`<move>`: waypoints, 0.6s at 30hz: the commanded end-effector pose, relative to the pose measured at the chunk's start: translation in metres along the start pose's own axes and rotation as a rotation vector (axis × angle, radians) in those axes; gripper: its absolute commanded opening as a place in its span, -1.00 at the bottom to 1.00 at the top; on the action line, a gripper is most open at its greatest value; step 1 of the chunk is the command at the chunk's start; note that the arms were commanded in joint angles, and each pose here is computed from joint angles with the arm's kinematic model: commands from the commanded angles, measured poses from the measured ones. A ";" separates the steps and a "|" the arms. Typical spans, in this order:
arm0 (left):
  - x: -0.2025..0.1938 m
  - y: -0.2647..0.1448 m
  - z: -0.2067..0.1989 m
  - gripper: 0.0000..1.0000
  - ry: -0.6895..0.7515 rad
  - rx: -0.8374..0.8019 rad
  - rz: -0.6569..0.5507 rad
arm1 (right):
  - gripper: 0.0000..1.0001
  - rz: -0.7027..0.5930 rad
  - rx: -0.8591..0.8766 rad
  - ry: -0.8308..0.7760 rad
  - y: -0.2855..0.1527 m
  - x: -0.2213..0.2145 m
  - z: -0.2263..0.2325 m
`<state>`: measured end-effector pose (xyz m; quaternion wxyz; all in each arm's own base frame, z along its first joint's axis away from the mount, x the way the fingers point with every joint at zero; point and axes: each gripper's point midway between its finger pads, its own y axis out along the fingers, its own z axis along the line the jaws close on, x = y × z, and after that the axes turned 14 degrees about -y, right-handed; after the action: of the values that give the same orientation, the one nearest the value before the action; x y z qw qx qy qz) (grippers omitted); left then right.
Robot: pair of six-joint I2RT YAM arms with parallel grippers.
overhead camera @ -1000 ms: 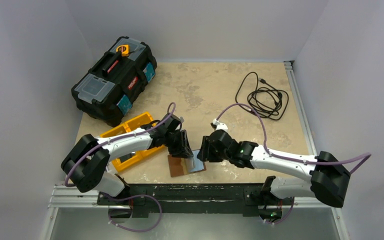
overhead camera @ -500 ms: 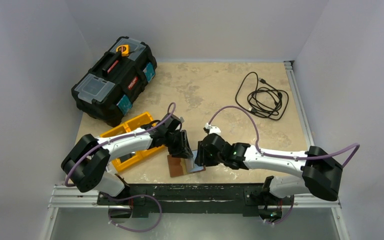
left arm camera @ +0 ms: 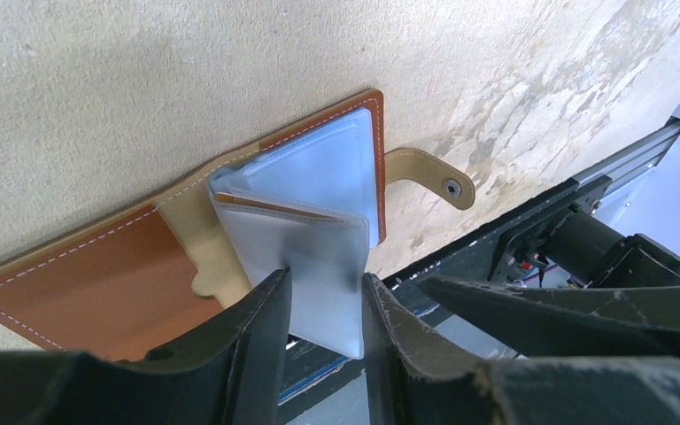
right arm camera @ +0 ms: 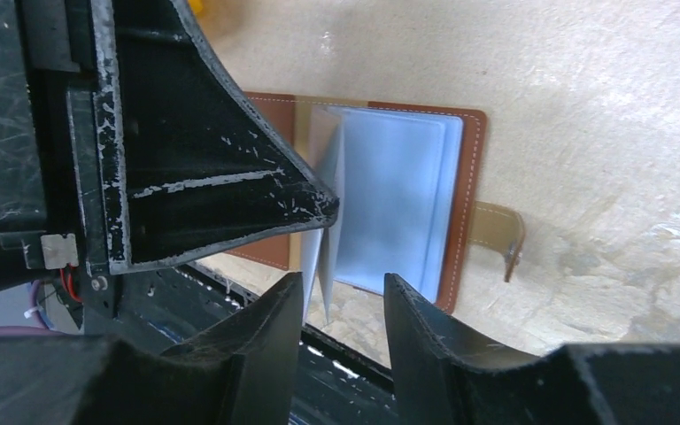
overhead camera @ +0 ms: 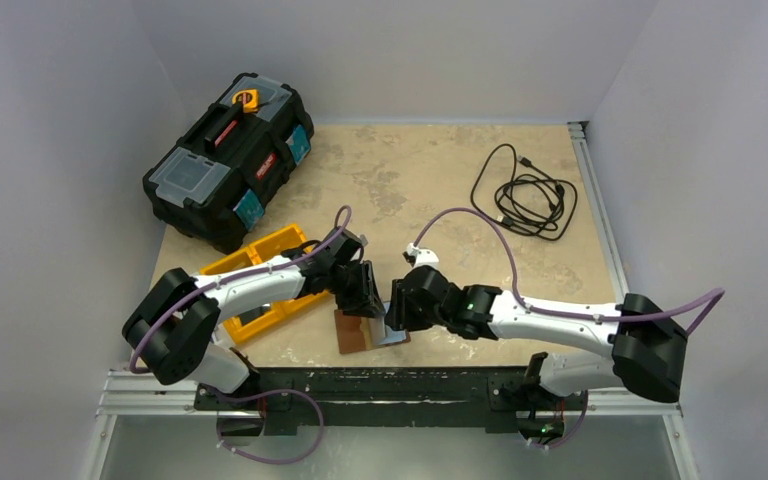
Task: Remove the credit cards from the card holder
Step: Remove the credit card from the card holder.
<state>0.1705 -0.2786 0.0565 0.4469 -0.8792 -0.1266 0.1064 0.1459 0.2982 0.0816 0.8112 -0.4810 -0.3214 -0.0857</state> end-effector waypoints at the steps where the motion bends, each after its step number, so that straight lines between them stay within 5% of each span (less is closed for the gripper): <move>1: 0.003 -0.005 -0.012 -0.32 0.036 -0.024 -0.016 | -0.26 -0.008 0.011 -0.026 0.006 0.007 0.013; 18: 0.013 -0.053 -0.012 -0.18 0.129 0.040 -0.140 | -0.54 0.070 -0.082 -0.013 0.024 -0.018 -0.007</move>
<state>0.1693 -0.2600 0.0703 0.4782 -0.8640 -0.1368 0.0779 0.1396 0.2966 0.0453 0.7925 -0.5255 -0.3053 -0.0506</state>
